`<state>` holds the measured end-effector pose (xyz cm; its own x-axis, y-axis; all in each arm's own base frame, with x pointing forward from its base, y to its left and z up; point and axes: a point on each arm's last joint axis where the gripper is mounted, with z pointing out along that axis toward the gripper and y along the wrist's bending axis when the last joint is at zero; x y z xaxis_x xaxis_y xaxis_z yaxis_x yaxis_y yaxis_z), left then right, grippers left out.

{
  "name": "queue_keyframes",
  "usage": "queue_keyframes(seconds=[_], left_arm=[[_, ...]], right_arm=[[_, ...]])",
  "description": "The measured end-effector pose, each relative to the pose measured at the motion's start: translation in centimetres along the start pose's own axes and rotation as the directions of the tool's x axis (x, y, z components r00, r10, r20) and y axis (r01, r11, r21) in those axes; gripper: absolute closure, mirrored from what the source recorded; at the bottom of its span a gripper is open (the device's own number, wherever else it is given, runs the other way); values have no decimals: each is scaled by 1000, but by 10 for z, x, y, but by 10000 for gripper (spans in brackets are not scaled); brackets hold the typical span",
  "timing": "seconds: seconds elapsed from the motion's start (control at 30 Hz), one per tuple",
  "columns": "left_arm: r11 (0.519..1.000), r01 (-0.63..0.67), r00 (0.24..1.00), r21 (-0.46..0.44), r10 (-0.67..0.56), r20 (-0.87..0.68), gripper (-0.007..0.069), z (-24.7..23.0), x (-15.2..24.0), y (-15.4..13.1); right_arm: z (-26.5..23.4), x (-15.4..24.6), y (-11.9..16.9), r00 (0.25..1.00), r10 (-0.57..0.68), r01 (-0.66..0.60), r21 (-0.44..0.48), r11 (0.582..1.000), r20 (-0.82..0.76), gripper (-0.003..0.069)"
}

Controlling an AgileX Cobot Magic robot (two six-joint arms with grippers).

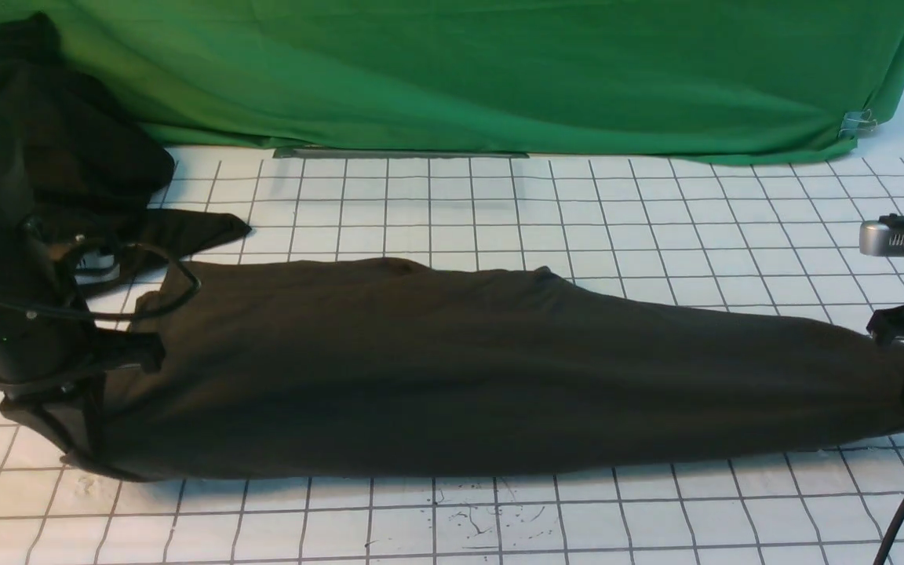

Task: Fold a long-sleeved shirt over a white checkered tablecloth.
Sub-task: 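Fold the black garment in half by bringing its near edge over to the far edge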

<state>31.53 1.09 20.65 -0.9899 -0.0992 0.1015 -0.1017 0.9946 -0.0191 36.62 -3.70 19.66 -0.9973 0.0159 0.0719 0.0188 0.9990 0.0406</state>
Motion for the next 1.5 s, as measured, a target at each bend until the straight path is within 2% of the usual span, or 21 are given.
queue_keyframes(seconds=[0.03, 0.07, 0.1, 0.13, 0.2, 0.23, 0.27, 0.3, 0.33, 0.37, 0.47, 0.57, 0.7, 0.9, 1.03, 1.2, 1.43, 1.5], left_arm=[[1000, -1, 1000, -3, 1, 3, 605, 0, 0, 0], [1000, -2, 1000, -4, 2, 3, 605, 0, 0, 0], [1000, -4, 1000, -10, 4, 4, 573, 1, 0, 1], [1000, -5, 1000, -14, 5, 3, 539, 1, 0, 1], [1000, -9, 1000, -25, 9, -5, 470, 1, 1, 2], [1000, -9, 1000, -25, 8, -7, 461, 1, 1, 2], [999, -13, 1000, -45, 13, -12, 384, 0, 2, 5], [999, -14, 1000, -48, 14, -12, 375, 0, 2, 5], [997, -20, 1000, -72, 20, -4, 284, -3, 3, 7], [997, -21, 1000, -74, 21, -2, 284, -3, 3, 7], [995, -13, 999, -101, 16, 36, 139, -15, 5, 10], [996, 5, 992, -85, 6, 127, 63, -32, -3, 8], [1000, 27, 947, -16, -20, 320, 55, -56, -23, 2], [1000, 28, 864, 11, -30, 502, 115, -74, -55, -1], [1000, 25, 852, 7, -25, 523, 131, -61, -76, -1], [1000, 19, 857, 4, -19, 516, 134, -18, -107, -2], [1000, -20, 886, -6, 21, 464, 144, 23, -122, -3], [999, -52, 891, 5, 44, 451, 187, 30, -124, -5]], right_arm=[[0, 0, 0, 1000, 9, -9, 3, 1000, 0, 411], [0, 0, 0, 1000, 12, -12, 4, 1000, 0, 388], [0, 0, -1, 1000, 19, -19, 9, 1000, 0, 293], [0, 0, -1, 1000, 22, -22, 11, 1000, 0, 236], [-2, 1, -1, 1000, 27, -28, 13, 1000, 7, 148], [-3, 1, -1, 1000, 27, -27, 13, 1000, 8, 139], [-9, 3, -1, 999, 26, -27, 15, 1000, 26, 89], [-10, 3, -1, 999, 26, -27, 15, 1000, 29, 86], [-19, 6, 0, 998, 25, -26, 17, 1000, 52, 76], [-21, 7, 0, 998, 25, -26, 17, 1000, 59, 76], [-42, 14, 2, 993, 23, -25, 21, 999, 119, 76], [-55, 18, 3, 985, 10, -13, 20, 1000, 171, 78], [-60, 17, 5, 982, 3, -3, 3, 1000, 189, 77], [-62, 16, 6, 978, -3, 4, -6, 1000, 208, 77], [-63, 14, 6, 975, -7, 8, -4, 1000, 222, 77], [-63, 13, 6, 972, -10, 11, -2, 1000, 234, 77], [-63, 13, 7, 971, -8, 12, -16, 1000, 240, 81], [-64, 12, 13, 969, -31, 41, -35, 999, 247, 89]])
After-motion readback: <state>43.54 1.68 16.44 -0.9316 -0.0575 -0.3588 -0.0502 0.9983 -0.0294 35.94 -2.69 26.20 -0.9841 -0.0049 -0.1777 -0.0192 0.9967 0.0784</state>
